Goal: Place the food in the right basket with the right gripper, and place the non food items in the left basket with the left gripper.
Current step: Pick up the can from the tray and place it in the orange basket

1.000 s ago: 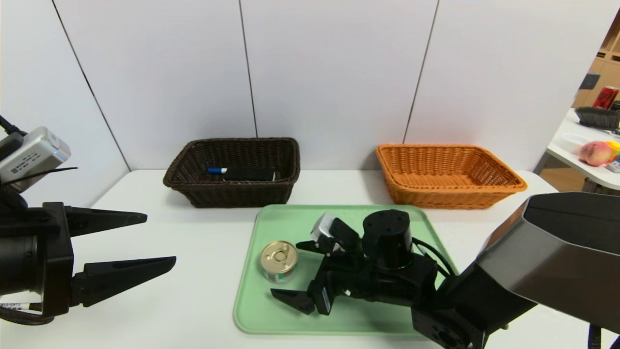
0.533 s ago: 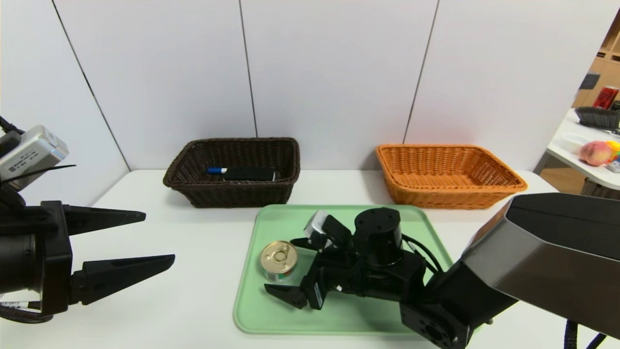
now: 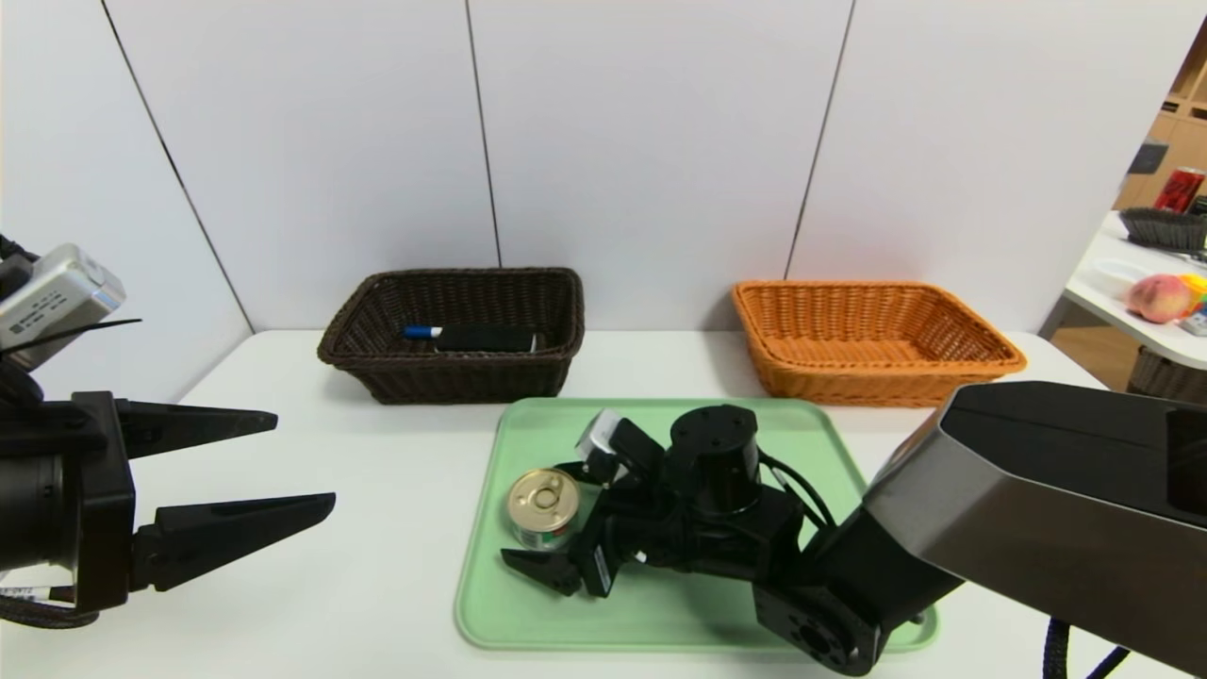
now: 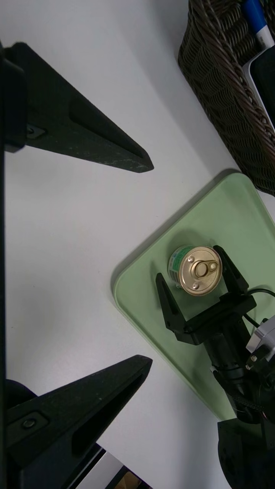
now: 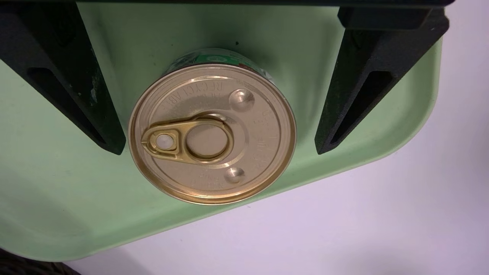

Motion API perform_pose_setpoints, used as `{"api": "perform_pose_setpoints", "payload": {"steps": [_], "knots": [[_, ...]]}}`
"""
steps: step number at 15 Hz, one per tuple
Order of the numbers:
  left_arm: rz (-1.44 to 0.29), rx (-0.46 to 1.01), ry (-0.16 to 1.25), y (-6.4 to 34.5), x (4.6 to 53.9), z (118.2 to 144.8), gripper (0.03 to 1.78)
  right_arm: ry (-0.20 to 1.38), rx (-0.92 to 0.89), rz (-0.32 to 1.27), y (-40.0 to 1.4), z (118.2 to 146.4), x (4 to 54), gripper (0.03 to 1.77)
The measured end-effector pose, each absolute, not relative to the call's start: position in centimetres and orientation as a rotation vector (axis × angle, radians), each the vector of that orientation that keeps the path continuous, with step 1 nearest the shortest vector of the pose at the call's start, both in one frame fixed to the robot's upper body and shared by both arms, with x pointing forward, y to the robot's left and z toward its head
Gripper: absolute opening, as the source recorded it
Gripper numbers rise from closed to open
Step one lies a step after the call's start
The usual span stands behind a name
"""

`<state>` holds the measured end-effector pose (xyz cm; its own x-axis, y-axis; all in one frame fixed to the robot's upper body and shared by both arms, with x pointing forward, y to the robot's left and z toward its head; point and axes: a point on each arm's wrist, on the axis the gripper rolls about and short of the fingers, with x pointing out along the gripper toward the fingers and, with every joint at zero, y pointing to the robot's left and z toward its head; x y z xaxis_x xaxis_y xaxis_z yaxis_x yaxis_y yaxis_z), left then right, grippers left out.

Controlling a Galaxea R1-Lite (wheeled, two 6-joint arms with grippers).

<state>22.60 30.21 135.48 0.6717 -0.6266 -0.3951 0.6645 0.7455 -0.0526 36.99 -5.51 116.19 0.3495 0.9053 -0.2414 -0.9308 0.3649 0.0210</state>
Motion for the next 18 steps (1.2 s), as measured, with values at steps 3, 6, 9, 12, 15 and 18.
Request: {"api": "perform_pose_setpoints", "payload": {"steps": [3, 6, 9, 12, 15, 18], "knots": [[-0.727, 0.097, 0.407, 30.22, 22.57, 135.49, 1.69, 0.230, -0.127, 1.193, -5.32, 115.86, 37.22, 1.71], [-0.727, 0.097, 0.406, 30.23, 22.57, 135.51, 1.69, 0.226, -0.125, 1.191, -5.16, 115.86, 37.47, 1.71], [-0.727, 0.098, 0.406, 30.23, 22.58, 135.53, 1.69, 0.235, -0.108, 1.187, -5.04, 115.76, 37.59, 1.71], [-0.727, 0.096, 0.406, 30.23, 22.58, 135.55, 1.69, 0.231, -0.105, 1.184, -5.01, 115.77, 37.82, 1.71], [-0.726, 0.095, 0.406, 30.23, 22.58, 135.54, 1.69, 0.227, -0.104, 1.183, -4.92, 115.81, 37.95, 1.71], [-0.725, 0.098, 0.392, 30.22, 22.64, 135.69, 1.69, 0.225, -0.104, 1.182, -4.91, 115.81, 37.97, 1.20]]}}
